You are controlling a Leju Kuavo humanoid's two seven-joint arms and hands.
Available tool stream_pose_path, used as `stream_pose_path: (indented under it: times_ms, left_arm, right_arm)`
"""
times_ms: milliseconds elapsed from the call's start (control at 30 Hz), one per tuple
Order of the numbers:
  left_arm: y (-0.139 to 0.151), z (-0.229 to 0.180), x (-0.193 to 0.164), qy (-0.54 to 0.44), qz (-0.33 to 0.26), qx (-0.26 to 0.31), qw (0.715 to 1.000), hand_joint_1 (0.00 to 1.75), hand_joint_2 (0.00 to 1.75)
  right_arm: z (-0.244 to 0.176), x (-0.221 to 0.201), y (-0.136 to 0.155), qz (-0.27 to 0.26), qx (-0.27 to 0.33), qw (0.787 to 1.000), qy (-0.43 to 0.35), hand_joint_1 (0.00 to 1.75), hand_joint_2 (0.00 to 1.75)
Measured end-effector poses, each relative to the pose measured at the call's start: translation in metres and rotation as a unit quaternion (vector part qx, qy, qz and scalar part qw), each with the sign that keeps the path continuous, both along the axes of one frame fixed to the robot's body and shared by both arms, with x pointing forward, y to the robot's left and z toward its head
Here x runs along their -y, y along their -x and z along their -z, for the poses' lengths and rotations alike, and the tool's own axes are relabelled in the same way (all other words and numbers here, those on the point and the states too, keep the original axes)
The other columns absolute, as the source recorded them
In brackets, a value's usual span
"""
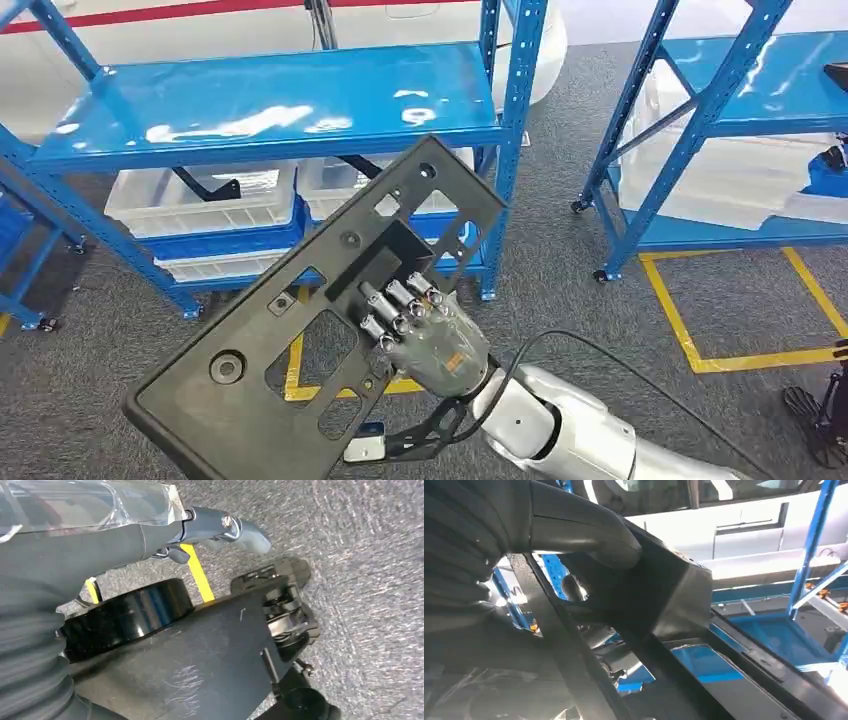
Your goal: Take the parts from the cabinet and place them on the table.
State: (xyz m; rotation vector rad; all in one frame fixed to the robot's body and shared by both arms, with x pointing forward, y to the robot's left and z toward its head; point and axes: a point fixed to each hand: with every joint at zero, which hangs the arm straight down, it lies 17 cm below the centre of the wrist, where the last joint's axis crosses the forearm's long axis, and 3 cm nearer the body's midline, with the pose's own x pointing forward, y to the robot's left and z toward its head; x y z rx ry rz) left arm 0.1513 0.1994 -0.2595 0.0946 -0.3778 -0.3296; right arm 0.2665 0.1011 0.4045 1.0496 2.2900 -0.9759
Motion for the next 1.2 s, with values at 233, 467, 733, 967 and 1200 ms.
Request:
stream_pose_path:
  times_ms: [233,467,733,967,1200]
  left_arm:
    - [0.000,0.000,0.000,0.000,0.000,0.000,1.000,0.00,1.75]
    - [-0.007,-0.002,-0.002,-0.004,0.001,0.006,1.000,0.00,1.75]
    - [-0.001,0.000,-0.001,-0.003,0.000,0.000,1.000,0.00,1.75]
    - [-0.002,0.000,0.000,-0.004,0.008,-0.002,1.000,0.00,1.75]
    - [-0.001,0.000,-0.001,-0.003,0.010,-0.003,1.000,0.00,1.75]
  right_arm:
    - [0.002,0.001,0.000,-0.002,-0.014,1.000,-0.007,1.75,1.75]
    - [-0.004,0.003,-0.002,0.000,-0.021,1.000,-0.018,1.75,1.75]
    - [-0.001,0.007,-0.008,0.010,-0.037,0.999,-0.028,1.75,1.75]
    - [-0.012,0.013,-0.014,0.017,-0.037,0.998,-0.048,1.75,1.75]
    - [-0.024,0.017,-0.015,0.018,-0.027,0.998,-0.061,1.75,1.75]
